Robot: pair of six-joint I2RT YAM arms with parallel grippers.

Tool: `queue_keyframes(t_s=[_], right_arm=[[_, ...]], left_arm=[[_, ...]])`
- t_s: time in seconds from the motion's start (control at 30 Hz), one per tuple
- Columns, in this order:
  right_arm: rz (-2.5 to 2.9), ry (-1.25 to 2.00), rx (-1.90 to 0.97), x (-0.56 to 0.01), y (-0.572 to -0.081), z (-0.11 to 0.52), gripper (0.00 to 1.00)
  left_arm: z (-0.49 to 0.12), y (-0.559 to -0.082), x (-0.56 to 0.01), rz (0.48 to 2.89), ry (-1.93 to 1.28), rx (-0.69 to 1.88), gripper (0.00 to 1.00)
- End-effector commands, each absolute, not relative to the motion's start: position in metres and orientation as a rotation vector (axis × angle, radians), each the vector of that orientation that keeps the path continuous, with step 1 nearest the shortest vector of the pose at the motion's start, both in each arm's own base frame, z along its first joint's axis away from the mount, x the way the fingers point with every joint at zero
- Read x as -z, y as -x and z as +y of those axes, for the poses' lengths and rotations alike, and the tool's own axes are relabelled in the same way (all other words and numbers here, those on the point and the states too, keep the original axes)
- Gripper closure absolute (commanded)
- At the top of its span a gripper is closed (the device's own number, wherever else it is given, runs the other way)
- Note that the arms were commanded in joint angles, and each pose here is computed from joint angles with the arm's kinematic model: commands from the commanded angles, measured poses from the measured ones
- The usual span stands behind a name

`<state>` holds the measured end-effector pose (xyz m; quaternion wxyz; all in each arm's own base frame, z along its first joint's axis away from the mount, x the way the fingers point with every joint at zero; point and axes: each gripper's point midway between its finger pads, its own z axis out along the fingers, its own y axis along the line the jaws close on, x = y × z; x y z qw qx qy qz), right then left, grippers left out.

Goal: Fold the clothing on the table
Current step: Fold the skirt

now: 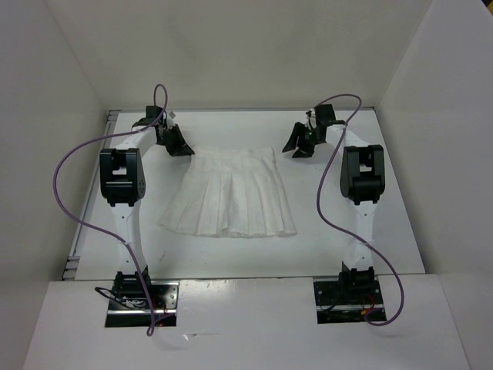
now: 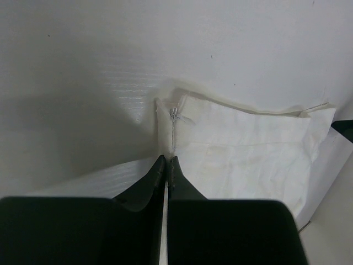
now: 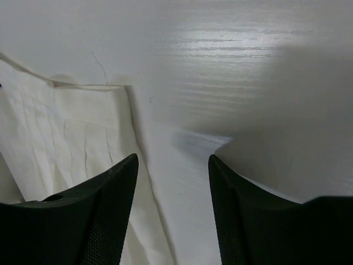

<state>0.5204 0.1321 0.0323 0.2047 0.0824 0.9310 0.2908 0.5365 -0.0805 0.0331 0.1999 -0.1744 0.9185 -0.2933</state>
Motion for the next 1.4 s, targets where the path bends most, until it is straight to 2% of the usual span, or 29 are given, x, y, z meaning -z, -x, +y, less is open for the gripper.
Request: queue_keyframes(t_s=[0.0,0.23,0.37,0.67,0.77,0.8,0.83,0.97,1.07,1.1,1.17,1.2,1.23,1.27,1.3,1.33,1.37], right_arm=[[2.579,-0.160,-0.823,-0.038,-0.512,0.143,0.40],[2.552,-0.122,-0.958,-0.035,-0.510,0.166,0.46],[2.565,-0.082,-1.021,-0.030,-0.507,0.188,0.58],[2.573,-0.050,-1.071,-0.012,-0.502,0.214,0.58],[2.553,-0.041,-1.120,-0.007,-0.508,0.220,0.73],[2.548,-0.032,-1.139,-0.008,-0.509,0.222,0.90],[2.532,-0.024,-1.139,-0.011,-0.515,0.223,1.00],[2.494,-0.043,-1.024,-0.036,-0.532,0.214,1.00],[2.431,-0.050,-0.854,-0.078,-0.550,0.198,1.00],[2.354,-0.027,-0.810,-0.118,-0.560,0.194,1.00],[2.300,-0.041,-0.697,-0.153,-0.569,0.180,1.00],[2.215,-0.022,-0.669,-0.195,-0.577,0.177,1.00],[2.184,-0.023,-0.615,-0.211,-0.583,0.170,1.00],[2.120,-0.009,-0.600,-0.252,-0.586,0.168,1.00],[2.099,-0.013,-0.589,-0.268,-0.588,0.166,1.00],[2.074,-0.002,-0.574,-0.284,-0.590,0.165,1.00],[2.051,0.015,-0.568,-0.300,-0.590,0.164,1.00]], left_arm=[[-0.083,-0.548,-0.042,2.527,0.433,0.822,0.98],[-0.085,-0.544,-0.035,2.545,0.440,0.835,0.98],[-0.085,-0.541,-0.031,2.555,0.445,0.835,0.98],[-0.091,-0.542,-0.033,2.550,0.425,0.850,0.97],[-0.093,-0.540,-0.028,2.558,0.427,0.864,0.97],[-0.093,-0.539,-0.023,2.568,0.432,0.865,0.97],[-0.095,-0.539,-0.019,2.568,0.428,0.882,0.97],[-0.095,-0.543,-0.019,2.563,0.436,0.886,0.97],[-0.094,-0.567,-0.067,2.449,0.379,0.884,0.97],[-0.096,-0.574,-0.087,2.407,0.348,0.896,0.97],[-0.096,-0.588,-0.123,2.331,0.311,0.940,0.97],[-0.098,-0.604,-0.169,2.229,0.256,0.955,0.97],[-0.093,-0.607,-0.193,2.190,0.255,0.969,0.99],[-0.095,-0.611,-0.217,2.145,0.217,0.979,0.99],[-0.092,-0.615,-0.234,2.109,0.199,1.008,0.99],[-0.095,-0.615,-0.298,1.992,0.129,1.011,1.00],[-0.092,-0.613,-0.324,1.935,0.102,1.019,1.00]])
